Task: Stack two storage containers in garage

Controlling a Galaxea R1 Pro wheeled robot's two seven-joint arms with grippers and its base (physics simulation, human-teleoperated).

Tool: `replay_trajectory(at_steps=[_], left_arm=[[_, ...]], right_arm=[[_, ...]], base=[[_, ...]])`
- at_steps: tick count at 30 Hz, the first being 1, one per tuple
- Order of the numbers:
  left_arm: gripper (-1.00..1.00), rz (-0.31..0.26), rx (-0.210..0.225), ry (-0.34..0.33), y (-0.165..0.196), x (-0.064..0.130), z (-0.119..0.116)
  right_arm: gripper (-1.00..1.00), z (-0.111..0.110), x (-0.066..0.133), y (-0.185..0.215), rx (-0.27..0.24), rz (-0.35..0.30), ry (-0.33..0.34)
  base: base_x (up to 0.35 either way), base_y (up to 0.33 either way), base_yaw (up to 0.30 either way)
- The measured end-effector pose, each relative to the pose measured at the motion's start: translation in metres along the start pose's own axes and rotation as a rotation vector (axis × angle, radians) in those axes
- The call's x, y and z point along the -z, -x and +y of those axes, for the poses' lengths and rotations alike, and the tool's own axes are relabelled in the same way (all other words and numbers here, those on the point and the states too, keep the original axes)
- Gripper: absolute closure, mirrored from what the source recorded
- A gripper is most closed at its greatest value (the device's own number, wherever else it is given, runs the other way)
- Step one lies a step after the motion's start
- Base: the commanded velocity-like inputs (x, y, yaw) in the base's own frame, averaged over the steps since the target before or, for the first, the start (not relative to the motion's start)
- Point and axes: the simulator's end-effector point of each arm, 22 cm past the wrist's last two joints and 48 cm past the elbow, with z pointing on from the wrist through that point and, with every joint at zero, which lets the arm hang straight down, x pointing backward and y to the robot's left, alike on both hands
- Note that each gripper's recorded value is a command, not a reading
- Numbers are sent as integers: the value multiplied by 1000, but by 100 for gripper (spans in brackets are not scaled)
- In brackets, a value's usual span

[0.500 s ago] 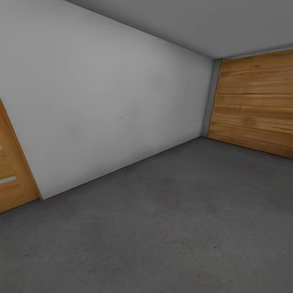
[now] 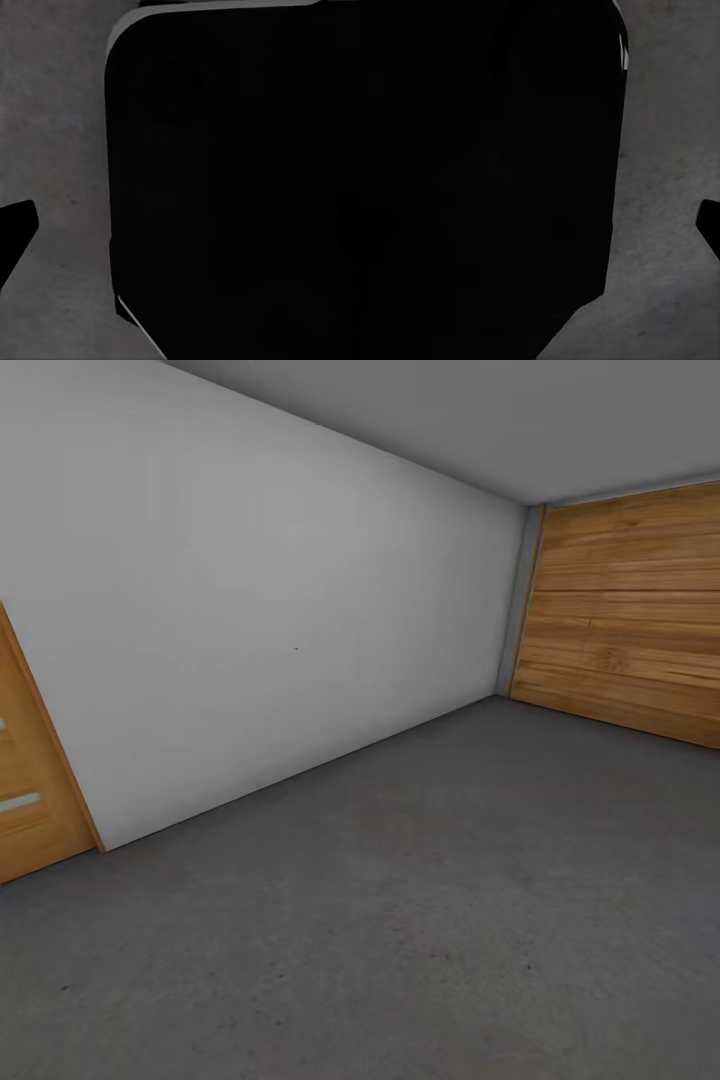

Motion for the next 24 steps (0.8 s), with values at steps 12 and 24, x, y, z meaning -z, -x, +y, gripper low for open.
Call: replay_trajectory(at_steps=[12, 24], left_arm=[[-100, -6, 1, 1, 2, 0, 0], [-100, -7, 65, 5, 2, 0, 3]], right_arm=[[-100, 1, 0, 0, 7, 1, 4], [-100, 1, 1, 18, -3, -83, 2]], base=[[0, 0, 158], [0, 0, 276]])
